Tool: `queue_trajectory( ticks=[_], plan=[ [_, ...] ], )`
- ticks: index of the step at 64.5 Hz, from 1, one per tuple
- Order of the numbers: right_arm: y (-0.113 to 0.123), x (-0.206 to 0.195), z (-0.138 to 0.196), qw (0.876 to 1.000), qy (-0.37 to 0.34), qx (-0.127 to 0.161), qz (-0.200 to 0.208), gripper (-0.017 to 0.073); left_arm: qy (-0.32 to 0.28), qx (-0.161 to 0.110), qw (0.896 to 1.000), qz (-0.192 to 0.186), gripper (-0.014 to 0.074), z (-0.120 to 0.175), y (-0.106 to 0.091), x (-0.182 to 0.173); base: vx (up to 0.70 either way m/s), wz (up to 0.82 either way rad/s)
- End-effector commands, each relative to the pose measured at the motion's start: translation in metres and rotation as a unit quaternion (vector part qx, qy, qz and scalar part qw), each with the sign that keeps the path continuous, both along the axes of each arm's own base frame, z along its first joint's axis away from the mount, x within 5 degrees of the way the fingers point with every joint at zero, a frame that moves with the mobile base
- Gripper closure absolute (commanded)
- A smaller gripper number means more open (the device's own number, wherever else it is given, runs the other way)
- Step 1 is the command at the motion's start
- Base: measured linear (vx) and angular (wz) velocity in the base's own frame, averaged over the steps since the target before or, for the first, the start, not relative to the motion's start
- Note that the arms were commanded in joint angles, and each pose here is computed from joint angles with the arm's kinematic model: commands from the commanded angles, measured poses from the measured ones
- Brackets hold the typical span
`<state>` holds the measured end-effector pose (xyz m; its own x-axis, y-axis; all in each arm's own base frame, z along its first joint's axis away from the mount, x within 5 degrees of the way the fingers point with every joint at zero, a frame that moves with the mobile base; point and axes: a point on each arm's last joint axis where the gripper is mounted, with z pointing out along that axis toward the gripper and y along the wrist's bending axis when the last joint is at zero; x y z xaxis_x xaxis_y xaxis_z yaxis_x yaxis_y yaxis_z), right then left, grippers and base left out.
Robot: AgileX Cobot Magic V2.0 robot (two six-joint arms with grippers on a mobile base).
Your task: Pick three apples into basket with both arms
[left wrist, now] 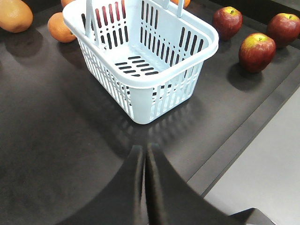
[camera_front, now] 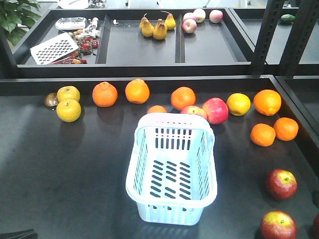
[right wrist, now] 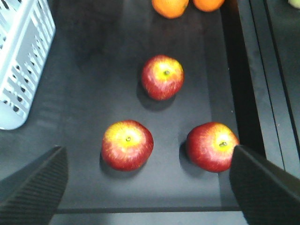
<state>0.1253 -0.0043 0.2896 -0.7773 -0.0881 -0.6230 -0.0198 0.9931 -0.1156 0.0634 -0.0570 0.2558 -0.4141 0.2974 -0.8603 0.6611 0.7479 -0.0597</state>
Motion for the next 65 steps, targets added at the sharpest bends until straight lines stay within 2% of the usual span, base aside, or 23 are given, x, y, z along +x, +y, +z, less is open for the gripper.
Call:
queue_trajectory(
  ticks=[1, 13, 23, 36, 52, 65],
  plan=[
    [0.001, 0.011, 0.007, 1.0, -0.014, 0.001, 0.009, -0.016, -0.024, -0.03, 0.999, 0.012, 0.0601, 0.013, -0.001, 0.004, 0.0, 0.0],
    [0.006, 0.036, -0.01, 0.997, 0.077, 0.018, 0.015, -0.0138, -0.024, -0.03, 0.999, 0.012, 0.0601, 0.013, -0.001, 0.004, 0.0, 0.0],
    [0.009, 0.067, -0.032, 0.985, 0.168, 0.027, 0.01, -0.013, -0.024, -0.03, 0.999, 0.012, 0.0601, 0.013, -0.001, 0.004, 0.0, 0.0],
    [0.012, 0.101, -0.062, 0.969, 0.244, 0.036, 0.003, -0.0127, -0.024, -0.029, 0.999, 0.011, 0.0601, 0.013, -0.001, 0.004, 0.0, 0.0],
    [0.012, 0.123, -0.099, 0.954, 0.297, 0.034, -0.004, -0.012, -0.021, -0.028, 0.999, 0.01, 0.0601, 0.012, -0.001, 0.003, 0.0, 0.0],
    [0.013, 0.134, -0.122, 0.95, 0.31, 0.034, -0.004, -0.0113, -0.021, -0.028, 0.999, 0.01, 0.0601, 0.012, -0.001, 0.003, 0.0, 0.0]
  ],
)
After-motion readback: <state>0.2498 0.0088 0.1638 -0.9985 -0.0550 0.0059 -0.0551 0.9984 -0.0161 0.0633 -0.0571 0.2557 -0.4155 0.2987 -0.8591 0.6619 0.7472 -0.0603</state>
